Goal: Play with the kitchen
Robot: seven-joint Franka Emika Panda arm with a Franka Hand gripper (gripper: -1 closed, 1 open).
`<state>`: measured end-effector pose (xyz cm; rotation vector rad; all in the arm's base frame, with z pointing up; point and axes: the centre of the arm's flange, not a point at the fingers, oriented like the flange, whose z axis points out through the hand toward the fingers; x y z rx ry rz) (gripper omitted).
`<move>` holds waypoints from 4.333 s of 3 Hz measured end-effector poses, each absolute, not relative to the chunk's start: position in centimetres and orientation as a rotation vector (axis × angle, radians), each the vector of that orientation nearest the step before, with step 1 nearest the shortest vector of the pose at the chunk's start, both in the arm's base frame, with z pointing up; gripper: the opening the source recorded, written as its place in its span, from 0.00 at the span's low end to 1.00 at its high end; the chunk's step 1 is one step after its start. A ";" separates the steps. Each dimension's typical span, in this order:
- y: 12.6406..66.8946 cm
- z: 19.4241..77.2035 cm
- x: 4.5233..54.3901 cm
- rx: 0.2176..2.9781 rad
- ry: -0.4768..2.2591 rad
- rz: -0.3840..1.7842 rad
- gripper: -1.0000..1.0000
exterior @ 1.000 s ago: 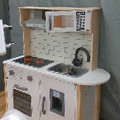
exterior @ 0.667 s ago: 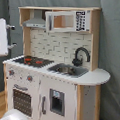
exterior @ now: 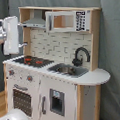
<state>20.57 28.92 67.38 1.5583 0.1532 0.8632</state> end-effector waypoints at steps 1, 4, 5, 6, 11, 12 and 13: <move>27.5 68.4 22.4 1.545 0.102 0.886 1.00; 24.0 69.7 28.8 1.496 0.047 0.950 1.00; 22.5 69.9 31.1 1.484 0.048 0.970 1.00; 21.6 70.0 33.3 1.471 0.058 0.995 1.00; 23.4 70.6 40.3 1.503 0.130 1.088 0.00; 24.9 71.0 42.3 1.496 0.168 1.102 0.00; 26.4 71.0 44.3 1.495 0.210 1.115 0.00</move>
